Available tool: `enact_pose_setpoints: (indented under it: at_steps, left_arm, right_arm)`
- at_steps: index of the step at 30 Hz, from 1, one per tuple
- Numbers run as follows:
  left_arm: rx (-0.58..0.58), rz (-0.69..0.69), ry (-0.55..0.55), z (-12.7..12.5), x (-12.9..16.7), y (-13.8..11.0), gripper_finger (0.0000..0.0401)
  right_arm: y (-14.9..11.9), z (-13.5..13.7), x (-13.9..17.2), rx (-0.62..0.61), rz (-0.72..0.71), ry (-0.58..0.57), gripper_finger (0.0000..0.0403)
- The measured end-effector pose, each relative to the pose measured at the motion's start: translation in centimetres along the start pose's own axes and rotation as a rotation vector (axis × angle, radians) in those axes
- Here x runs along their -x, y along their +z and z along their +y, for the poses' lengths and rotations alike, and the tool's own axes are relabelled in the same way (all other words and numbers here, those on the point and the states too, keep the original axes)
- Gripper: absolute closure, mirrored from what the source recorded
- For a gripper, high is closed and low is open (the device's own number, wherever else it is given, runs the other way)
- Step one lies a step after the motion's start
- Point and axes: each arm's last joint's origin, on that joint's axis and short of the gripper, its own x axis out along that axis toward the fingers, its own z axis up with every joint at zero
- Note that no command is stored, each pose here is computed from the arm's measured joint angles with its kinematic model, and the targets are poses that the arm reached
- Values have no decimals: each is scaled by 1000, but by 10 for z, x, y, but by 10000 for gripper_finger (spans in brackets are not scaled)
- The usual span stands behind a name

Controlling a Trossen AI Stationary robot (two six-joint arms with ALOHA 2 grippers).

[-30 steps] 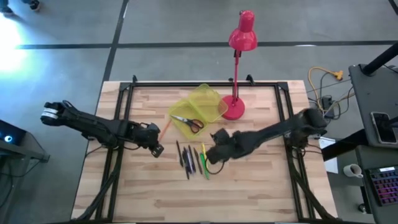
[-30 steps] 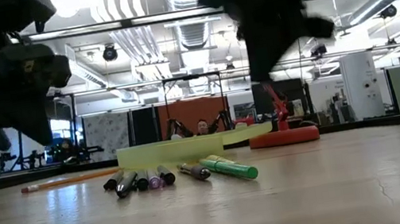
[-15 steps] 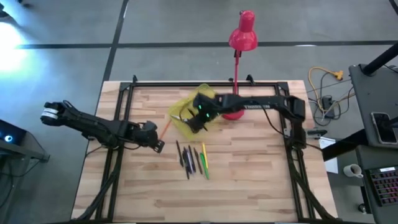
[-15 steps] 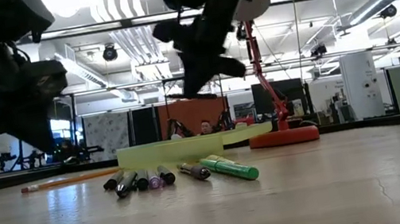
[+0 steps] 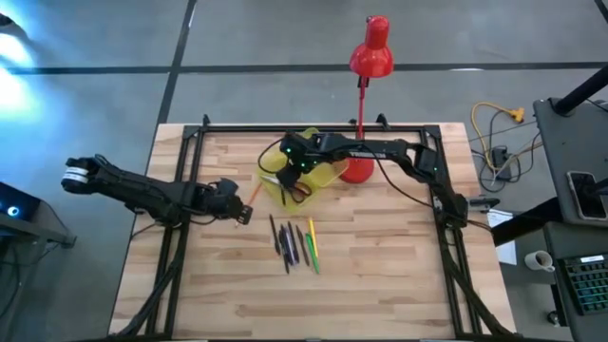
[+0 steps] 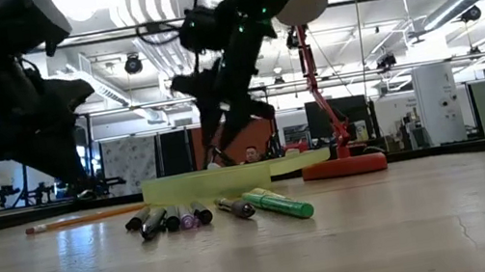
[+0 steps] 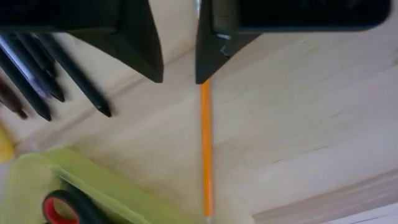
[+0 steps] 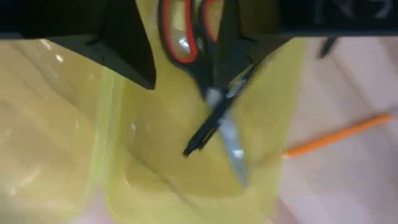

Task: Pick & place school supplies into a supply box
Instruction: Put the orange pencil into the yellow supply box

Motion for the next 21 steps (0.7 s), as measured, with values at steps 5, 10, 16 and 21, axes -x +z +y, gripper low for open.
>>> enact_pose_setpoints:
  at_steps: [5, 10, 16, 21]
  left_arm:
    - [20, 1, 33, 4, -5, 3, 264]
    - [28, 8, 76, 2, -19, 3, 244]
    - [-9, 50, 169, -9, -40, 0, 244]
    - [-46, 82, 265, -12, -59, -6, 249]
  right_arm:
    - [9, 6, 31, 77, -1, -10, 206]
    - [5, 7, 48, 129, 11, -168, 194]
    - [-6, 14, 66, 170, 20, -260, 193]
    - [-17, 25, 88, 174, 34, -254, 193]
